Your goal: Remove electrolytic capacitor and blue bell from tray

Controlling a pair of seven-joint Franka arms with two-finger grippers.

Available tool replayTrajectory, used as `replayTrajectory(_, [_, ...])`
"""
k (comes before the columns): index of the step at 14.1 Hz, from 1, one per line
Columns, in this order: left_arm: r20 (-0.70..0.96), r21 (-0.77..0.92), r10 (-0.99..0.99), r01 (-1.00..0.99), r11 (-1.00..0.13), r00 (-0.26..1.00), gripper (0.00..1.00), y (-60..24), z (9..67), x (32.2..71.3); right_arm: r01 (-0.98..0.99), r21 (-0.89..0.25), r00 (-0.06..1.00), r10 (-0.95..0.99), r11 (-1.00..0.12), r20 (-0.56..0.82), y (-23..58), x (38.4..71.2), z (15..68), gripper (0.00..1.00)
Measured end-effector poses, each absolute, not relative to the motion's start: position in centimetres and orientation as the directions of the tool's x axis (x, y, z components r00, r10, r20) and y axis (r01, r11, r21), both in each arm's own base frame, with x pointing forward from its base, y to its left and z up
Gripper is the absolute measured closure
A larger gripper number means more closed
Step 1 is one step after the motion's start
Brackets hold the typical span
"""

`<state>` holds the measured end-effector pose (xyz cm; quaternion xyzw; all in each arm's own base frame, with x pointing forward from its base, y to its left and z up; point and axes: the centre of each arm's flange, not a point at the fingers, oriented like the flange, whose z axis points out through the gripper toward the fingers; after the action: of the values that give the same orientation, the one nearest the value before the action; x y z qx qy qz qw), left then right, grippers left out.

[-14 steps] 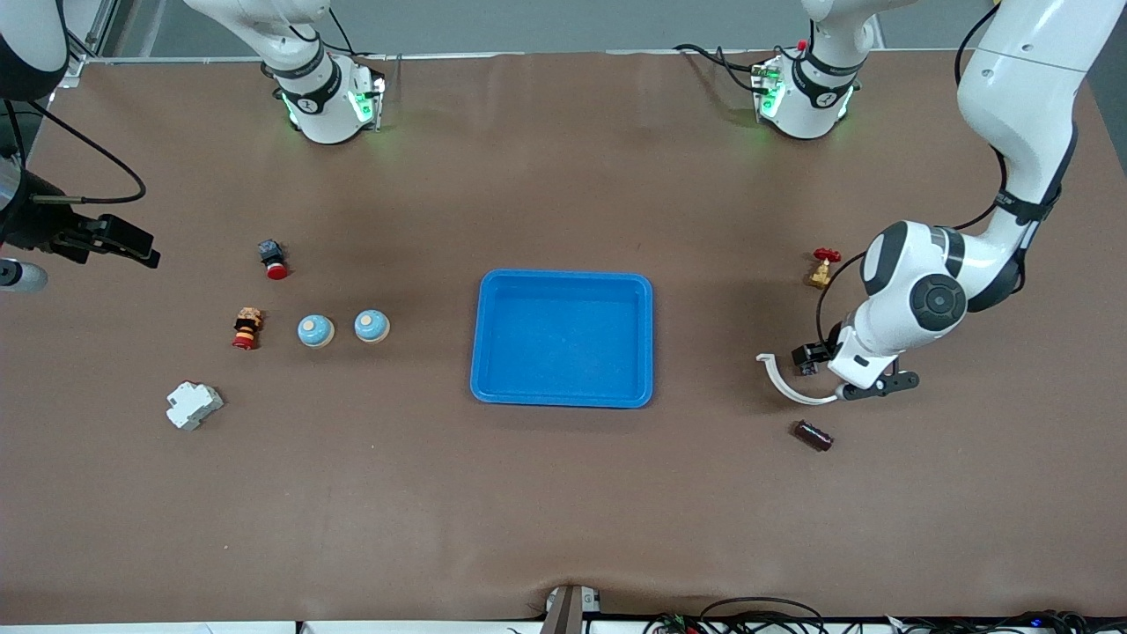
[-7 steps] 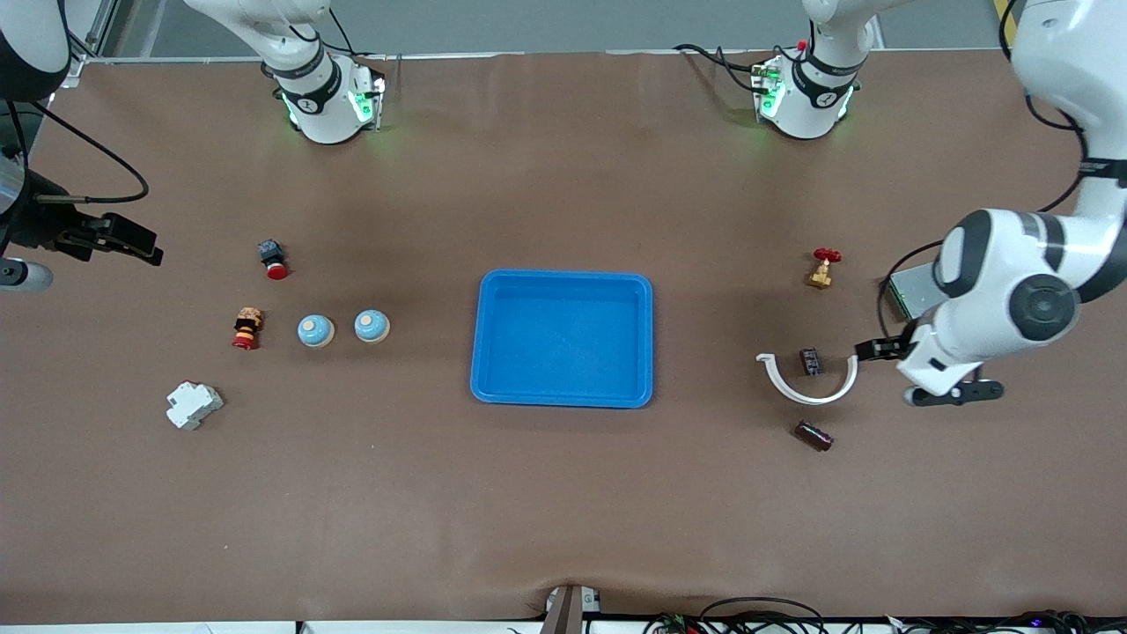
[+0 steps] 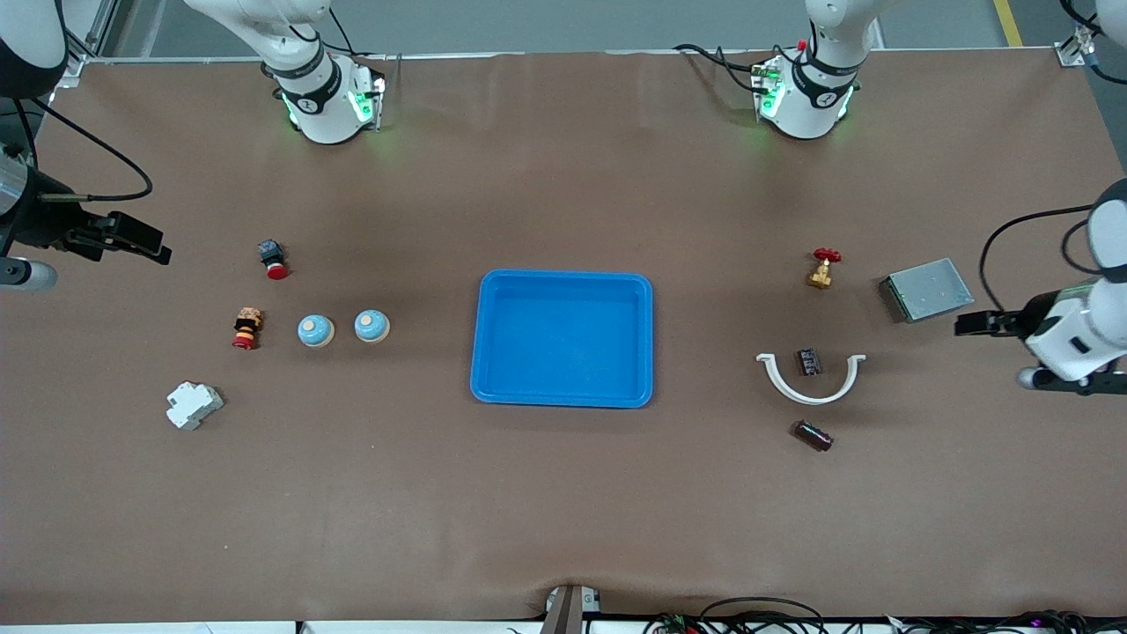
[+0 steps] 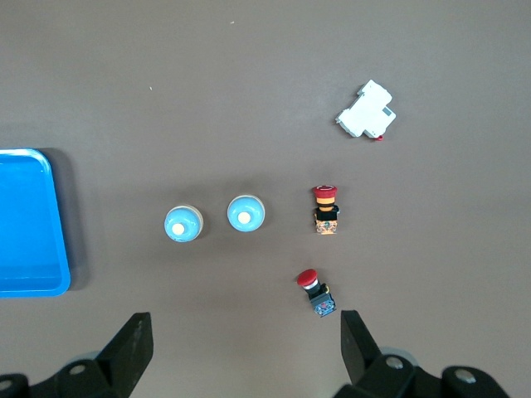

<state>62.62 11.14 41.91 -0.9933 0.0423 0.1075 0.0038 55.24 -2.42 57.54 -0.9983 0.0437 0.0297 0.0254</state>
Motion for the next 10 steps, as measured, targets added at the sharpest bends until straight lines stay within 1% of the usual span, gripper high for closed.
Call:
replayTrajectory(5, [-0.203,0.012,-0.089,-0.089,-0.996,0.975,0.00,12.7,48.7,62.8,-0.090,-0.049,0.995,-0.087,-0.995,-0.051,-2.4,55.0,58.2,0.00])
replayTrajectory(10, [-0.159,-0.007,-0.127,-0.130,-0.991,0.979,0.00,9.0,51.8,63.4,-0.090,-0.049,0.995,-0.088,-0.995,-0.045,-2.4,54.8,58.5,0.00])
